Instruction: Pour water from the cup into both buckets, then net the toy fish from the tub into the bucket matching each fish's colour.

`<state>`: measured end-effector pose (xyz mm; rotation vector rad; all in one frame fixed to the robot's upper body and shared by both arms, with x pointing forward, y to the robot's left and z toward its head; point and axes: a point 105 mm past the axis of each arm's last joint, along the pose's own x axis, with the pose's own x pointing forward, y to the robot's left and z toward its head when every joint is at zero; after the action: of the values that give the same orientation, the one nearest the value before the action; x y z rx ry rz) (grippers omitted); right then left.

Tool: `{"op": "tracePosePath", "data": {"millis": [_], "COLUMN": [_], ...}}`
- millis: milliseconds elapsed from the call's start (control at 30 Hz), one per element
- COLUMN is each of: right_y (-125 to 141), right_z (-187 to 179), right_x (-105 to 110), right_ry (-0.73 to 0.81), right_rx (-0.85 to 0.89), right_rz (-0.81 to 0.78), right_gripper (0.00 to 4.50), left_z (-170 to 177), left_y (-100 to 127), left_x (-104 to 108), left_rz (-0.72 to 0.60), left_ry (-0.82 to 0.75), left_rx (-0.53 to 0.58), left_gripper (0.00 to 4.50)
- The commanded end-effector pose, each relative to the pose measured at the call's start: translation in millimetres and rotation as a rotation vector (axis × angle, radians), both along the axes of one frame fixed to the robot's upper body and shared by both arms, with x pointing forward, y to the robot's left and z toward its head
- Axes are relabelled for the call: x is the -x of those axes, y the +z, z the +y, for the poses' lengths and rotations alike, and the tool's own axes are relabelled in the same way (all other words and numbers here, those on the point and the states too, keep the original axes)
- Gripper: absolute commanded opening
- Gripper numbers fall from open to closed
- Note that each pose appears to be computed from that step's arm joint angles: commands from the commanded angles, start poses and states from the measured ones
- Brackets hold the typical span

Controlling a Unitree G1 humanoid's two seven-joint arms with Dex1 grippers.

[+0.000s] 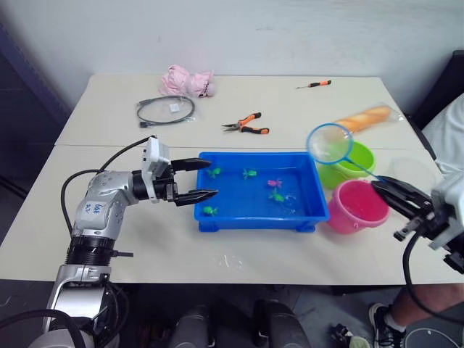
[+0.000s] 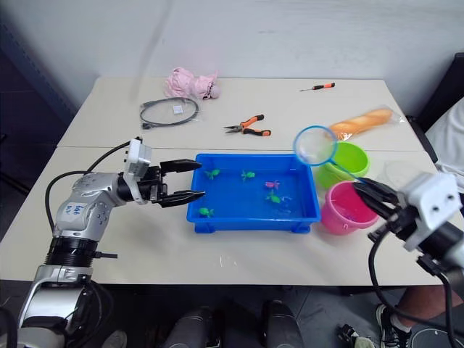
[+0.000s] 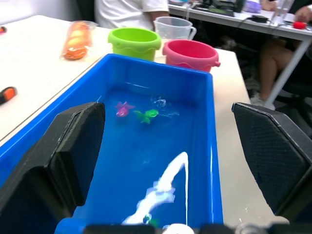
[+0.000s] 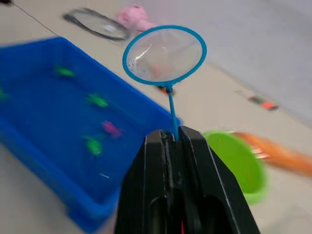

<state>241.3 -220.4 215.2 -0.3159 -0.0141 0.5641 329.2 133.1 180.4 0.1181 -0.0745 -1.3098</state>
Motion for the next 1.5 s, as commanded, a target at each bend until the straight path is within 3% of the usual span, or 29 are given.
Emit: {"op": "tracePosePath", "data": {"millis": [33, 100, 267, 467, 833, 1233, 1500], "right_y": [-20.0, -37.1, -50.5, -63.9, -74.4, -64.9, -55.9], "right_z": [20.7, 30.5, 53.3, 58.5, 56.8, 48.9, 51.3], "right_x": [-7.3, -16.0, -29.2, -38.7, -37.4, -63.8, -72.5], "right_ry": [0.006, -0.021, 0.017, -0.021, -0.083, -0.242, -0.232], "right_rx": [-0.106, -0.113, -0.164, -0.164, -0.236, -0.288, -0.226], "right_rz": [0.232, 0.362, 0.504, 0.605, 0.726, 0.655, 0.525], "right_gripper": [0.00, 0.00, 0.00, 0.00, 0.00, 0.00, 0.00], "left_z": [6.3, 9.5, 15.7, 17.2, 11.6, 14.2, 17.1], "left_y": [6.9, 2.4, -3.2, -6.0, -1.7, -5.4, -8.3], "left_x": [3.4, 5.1, 5.8, 7.3, 9.6, 5.9, 2.6], "left_rz": [-0.040, -0.035, -0.033, -0.035, -0.050, -0.053, -0.058], "left_ry": [0.016, 0.021, 0.044, 0.052, 0.050, 0.047, 0.053], "left_rx": [0.008, 0.005, 0.012, 0.016, 0.016, 0.014, 0.017], "left_gripper": [4.46, 4.46, 4.46, 4.46, 4.46, 4.46, 4.46]}}
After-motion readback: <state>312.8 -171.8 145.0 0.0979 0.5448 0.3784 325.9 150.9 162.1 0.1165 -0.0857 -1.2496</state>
